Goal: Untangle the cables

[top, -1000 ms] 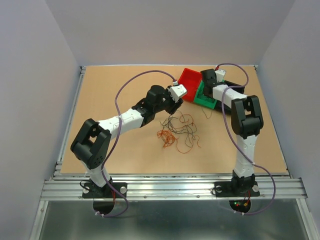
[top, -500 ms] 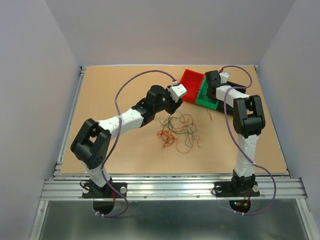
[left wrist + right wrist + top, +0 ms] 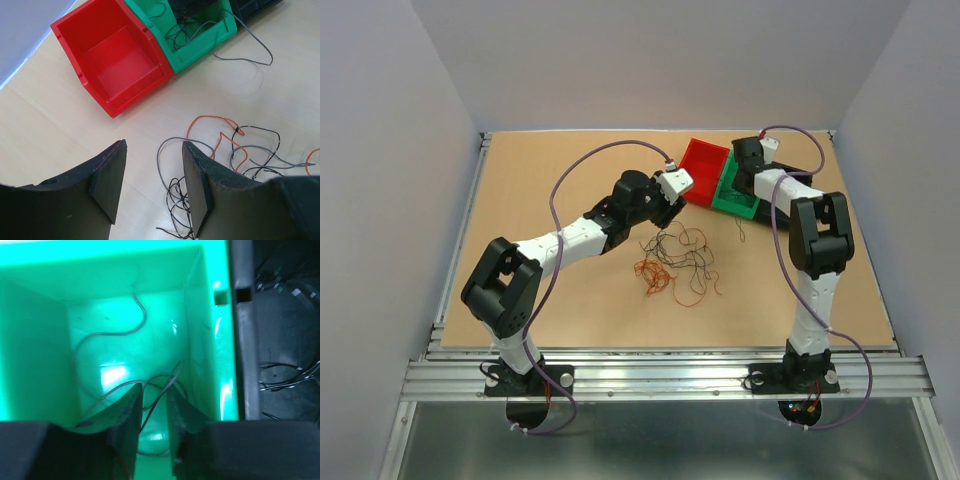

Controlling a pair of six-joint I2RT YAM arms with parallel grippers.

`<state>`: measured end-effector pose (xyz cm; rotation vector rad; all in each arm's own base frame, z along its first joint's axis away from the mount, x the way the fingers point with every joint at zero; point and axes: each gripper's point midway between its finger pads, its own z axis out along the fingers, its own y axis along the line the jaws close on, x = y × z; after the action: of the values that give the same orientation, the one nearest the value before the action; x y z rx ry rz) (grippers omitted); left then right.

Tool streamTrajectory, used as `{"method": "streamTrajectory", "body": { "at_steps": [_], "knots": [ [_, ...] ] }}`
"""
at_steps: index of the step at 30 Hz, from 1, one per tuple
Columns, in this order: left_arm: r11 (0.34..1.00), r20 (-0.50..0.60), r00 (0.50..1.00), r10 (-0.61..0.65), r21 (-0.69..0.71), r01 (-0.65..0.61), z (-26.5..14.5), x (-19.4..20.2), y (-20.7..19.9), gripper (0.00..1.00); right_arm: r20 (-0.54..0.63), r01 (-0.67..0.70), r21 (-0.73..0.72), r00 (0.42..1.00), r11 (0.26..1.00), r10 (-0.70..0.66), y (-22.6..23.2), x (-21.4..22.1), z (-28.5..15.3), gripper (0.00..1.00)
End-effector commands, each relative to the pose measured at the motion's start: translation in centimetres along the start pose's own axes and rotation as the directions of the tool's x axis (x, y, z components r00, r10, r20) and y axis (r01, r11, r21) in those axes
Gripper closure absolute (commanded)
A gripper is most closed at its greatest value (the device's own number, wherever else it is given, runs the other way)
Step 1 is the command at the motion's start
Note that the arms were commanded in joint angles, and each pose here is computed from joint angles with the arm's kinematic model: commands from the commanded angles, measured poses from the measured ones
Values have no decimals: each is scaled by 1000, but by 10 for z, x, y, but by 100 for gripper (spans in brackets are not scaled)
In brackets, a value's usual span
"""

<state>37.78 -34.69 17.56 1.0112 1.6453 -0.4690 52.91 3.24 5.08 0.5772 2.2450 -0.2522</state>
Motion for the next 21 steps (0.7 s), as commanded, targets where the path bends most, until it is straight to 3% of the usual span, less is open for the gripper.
{"method": "streamTrajectory", "body": {
  "at_steps": [1, 4, 9, 15, 20, 21],
  "knots": [
    [999, 79, 996, 34, -27, -32, -11, -30, 5, 41, 163, -68, -112, 983, 991, 86, 18, -77, -48, 64],
    [999, 76, 997, 34, -29, -32, -11, -29, 6, 41, 175, -66, -130, 981, 989, 89, 21, -82, -54, 58],
    [999, 82, 996, 34, -23, -32, -13, -31, 4, 41, 187, -66, -129, 978, 990, 89, 16, -83, -61, 35],
    [999, 92, 995, 38, -28, -35, -17, -35, 6, 41, 200, -55, -160, 976, 986, 87, 10, -83, -80, 32],
    [999, 95, 995, 37, -24, -35, -17, -36, 4, 40, 153, -5, -238, 987, 971, 42, 1, -50, -111, 25],
    [999, 95, 995, 35, -22, -33, -17, -35, 4, 40, 145, 33, -280, 989, 959, 9, 8, -38, -121, 20]
  ]
}}
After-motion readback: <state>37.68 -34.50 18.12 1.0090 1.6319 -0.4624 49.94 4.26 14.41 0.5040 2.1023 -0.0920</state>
